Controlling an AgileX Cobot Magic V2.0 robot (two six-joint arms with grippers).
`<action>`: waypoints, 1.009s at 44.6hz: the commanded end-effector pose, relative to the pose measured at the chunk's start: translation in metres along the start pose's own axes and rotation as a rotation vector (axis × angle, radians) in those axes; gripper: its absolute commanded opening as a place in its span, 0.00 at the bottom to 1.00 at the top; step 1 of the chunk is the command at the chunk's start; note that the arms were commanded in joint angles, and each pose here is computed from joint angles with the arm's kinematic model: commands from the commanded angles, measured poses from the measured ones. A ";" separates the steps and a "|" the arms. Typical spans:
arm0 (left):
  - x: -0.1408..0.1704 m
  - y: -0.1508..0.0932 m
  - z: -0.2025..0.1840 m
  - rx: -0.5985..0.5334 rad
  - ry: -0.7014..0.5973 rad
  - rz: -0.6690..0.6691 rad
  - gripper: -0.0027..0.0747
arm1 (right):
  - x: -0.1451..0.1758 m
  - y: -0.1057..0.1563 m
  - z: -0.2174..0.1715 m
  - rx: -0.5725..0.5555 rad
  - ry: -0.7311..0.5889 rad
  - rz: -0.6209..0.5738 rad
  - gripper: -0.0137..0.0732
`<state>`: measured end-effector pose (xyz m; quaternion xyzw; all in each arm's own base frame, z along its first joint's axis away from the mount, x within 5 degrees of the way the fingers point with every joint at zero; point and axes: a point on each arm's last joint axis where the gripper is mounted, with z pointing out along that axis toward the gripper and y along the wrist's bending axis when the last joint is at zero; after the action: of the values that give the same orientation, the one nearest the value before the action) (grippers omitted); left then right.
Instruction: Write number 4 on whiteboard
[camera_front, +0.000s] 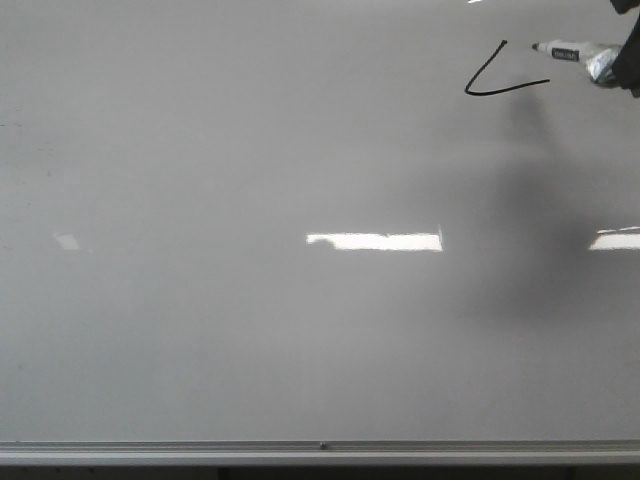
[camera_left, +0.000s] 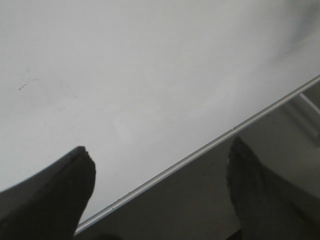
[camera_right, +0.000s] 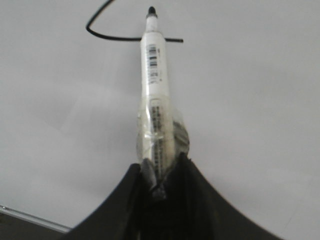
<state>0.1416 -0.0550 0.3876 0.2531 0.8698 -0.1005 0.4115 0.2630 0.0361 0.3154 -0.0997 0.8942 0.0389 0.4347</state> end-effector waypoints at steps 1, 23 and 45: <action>-0.012 0.001 -0.007 -0.013 -0.096 -0.021 0.72 | -0.023 -0.002 -0.017 0.025 -0.179 0.000 0.02; -0.012 0.001 -0.007 -0.015 -0.101 -0.021 0.72 | -0.018 -0.002 0.022 0.027 -0.131 -0.013 0.02; -0.013 0.001 -0.007 -0.018 -0.109 -0.021 0.72 | 0.012 0.002 0.023 -0.041 0.226 -0.015 0.02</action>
<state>0.1420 -0.0550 0.3880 0.2517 0.8689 -0.1006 0.4141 0.2760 0.0426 0.2589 -0.1183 0.9556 0.0469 0.2657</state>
